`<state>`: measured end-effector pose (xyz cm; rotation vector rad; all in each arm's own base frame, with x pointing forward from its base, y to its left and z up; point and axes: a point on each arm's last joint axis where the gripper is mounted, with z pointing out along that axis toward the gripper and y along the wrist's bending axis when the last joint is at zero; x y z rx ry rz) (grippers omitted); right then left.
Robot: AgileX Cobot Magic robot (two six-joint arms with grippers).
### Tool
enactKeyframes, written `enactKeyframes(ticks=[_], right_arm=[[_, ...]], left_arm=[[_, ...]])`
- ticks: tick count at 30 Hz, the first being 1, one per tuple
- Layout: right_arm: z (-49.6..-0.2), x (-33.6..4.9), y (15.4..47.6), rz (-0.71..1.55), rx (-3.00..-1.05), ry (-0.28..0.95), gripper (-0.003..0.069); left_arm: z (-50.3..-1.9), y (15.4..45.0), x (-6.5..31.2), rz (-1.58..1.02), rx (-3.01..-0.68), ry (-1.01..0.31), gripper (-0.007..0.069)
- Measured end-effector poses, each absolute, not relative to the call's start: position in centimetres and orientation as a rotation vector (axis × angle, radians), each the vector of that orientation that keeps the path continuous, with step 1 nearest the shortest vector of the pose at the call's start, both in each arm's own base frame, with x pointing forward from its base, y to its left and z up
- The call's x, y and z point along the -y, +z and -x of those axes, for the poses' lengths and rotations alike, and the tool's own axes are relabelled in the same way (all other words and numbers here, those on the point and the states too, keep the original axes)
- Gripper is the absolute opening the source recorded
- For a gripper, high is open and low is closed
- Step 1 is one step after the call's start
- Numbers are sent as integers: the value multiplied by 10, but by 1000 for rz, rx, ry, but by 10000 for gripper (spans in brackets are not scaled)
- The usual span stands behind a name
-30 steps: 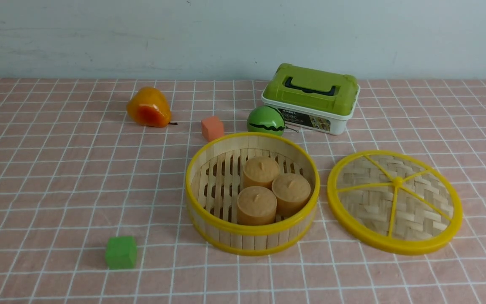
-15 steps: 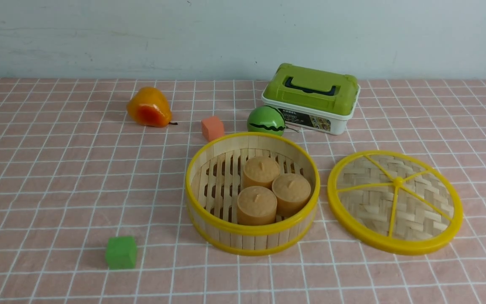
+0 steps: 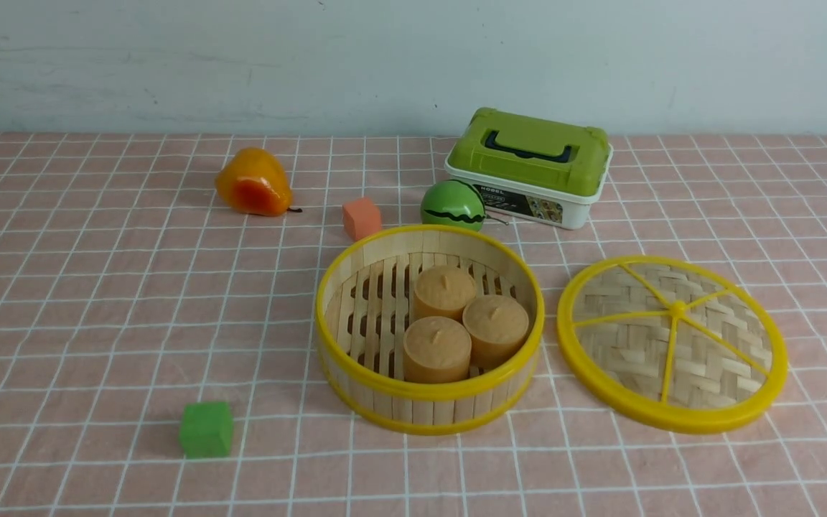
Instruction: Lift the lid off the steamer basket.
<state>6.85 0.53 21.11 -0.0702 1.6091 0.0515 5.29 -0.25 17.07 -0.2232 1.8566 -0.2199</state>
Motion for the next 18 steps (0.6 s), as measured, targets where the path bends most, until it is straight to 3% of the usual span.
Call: enactKeyframes(ticks=[6,18], right_arm=[[-58,-2,197,30,-1599,16,-21],[-54,2,175,-28,-1830,-1,-21]], left_arm=[[-53,171,3,223,-1857,-220,239],[-53,171,3,223,-1857,-220,239]])
